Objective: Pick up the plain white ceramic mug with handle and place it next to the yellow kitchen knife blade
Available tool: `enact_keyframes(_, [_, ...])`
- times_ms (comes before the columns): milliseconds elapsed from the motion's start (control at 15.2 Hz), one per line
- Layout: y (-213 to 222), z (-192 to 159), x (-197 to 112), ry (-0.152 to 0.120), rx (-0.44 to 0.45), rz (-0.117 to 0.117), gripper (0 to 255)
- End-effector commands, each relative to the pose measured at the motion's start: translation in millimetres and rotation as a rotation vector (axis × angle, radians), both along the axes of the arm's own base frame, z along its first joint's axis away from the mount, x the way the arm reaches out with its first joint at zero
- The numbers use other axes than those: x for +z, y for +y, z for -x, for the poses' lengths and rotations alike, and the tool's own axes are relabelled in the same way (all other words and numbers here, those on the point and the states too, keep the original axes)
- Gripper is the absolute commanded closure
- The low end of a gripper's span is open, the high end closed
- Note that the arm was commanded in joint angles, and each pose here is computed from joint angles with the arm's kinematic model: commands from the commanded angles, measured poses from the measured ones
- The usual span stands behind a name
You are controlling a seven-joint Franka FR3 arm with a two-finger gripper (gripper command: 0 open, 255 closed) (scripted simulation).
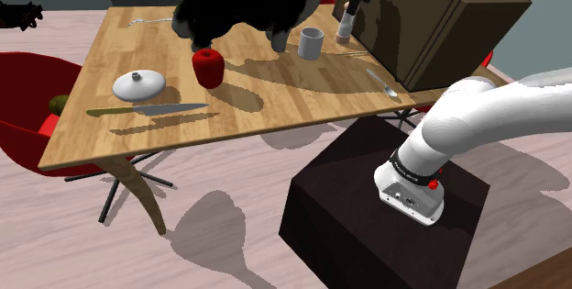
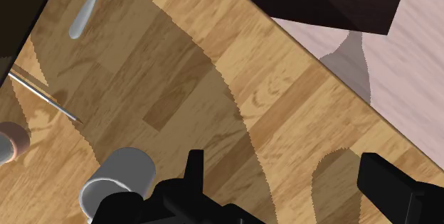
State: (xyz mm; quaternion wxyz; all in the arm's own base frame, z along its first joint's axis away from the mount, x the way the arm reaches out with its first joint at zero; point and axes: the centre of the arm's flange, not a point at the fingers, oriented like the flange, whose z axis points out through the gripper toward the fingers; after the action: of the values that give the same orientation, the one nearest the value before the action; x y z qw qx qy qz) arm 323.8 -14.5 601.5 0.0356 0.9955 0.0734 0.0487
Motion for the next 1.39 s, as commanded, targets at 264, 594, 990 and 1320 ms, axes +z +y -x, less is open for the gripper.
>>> enact_keyframes(264, [-22.8, -36.9, -31.0, 0.001, -0.003, -0.008, 0])
enact_keyframes(594, [-51.1, -83.0, -70.1, 0.002, -0.006, -0.018, 0])
enact_keyframes(990, [-84.7, -138.0, -117.4, 0.003, -0.01, -0.03, 0])
enact_keyframes(1320, [-112.4, -183.8, -157.1, 0.004, -0.013, -0.04, 0])
